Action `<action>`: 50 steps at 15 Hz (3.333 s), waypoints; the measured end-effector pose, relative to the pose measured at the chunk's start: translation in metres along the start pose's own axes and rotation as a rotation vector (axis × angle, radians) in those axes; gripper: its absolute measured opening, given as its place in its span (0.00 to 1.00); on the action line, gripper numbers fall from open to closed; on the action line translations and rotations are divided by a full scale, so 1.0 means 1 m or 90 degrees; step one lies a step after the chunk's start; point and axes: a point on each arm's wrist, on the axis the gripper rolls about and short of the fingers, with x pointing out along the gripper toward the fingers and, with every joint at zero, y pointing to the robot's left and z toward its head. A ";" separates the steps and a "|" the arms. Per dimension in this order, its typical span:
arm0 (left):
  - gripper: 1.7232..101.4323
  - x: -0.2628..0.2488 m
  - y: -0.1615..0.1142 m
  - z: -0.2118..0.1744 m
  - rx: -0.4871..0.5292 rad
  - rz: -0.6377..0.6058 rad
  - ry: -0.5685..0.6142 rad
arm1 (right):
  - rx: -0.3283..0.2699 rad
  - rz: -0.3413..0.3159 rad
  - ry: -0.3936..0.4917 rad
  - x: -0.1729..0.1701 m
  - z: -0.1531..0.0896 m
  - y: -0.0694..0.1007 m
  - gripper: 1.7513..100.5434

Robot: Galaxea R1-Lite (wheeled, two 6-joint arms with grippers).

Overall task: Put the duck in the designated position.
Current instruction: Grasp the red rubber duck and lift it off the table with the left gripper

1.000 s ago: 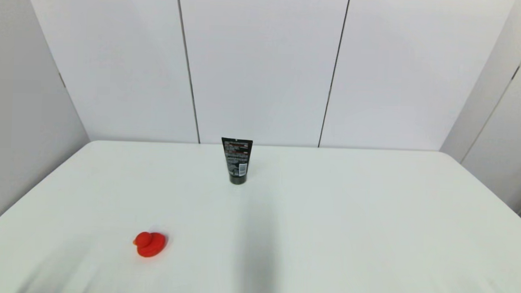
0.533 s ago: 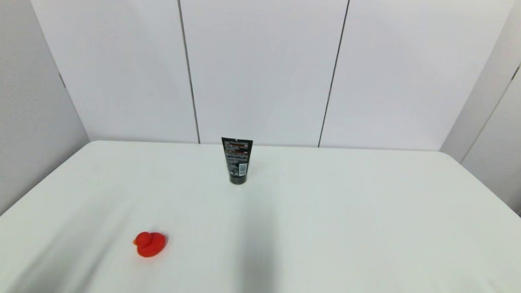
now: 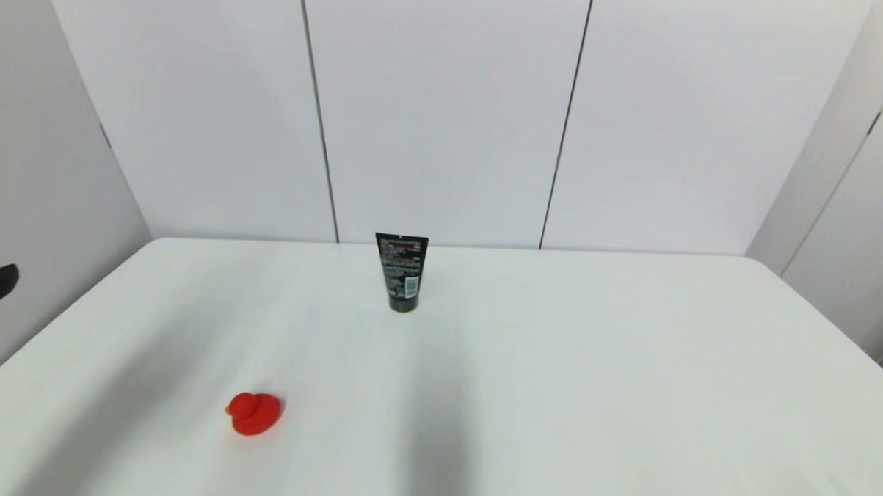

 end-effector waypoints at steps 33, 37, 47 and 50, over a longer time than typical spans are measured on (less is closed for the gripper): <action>0.96 0.165 0.001 -0.123 0.199 -0.668 0.273 | 0.001 0.000 0.000 0.000 0.000 0.000 0.97; 0.96 0.187 0.003 -0.135 0.212 -0.656 0.262 | 0.000 0.000 0.000 0.000 0.000 0.000 0.97; 0.96 0.211 0.001 -0.161 0.194 -0.668 0.278 | 0.000 0.000 0.000 0.000 0.000 0.000 0.97; 0.96 0.213 0.001 -0.163 0.190 -0.672 0.282 | 0.000 0.000 0.000 0.000 0.000 0.000 0.97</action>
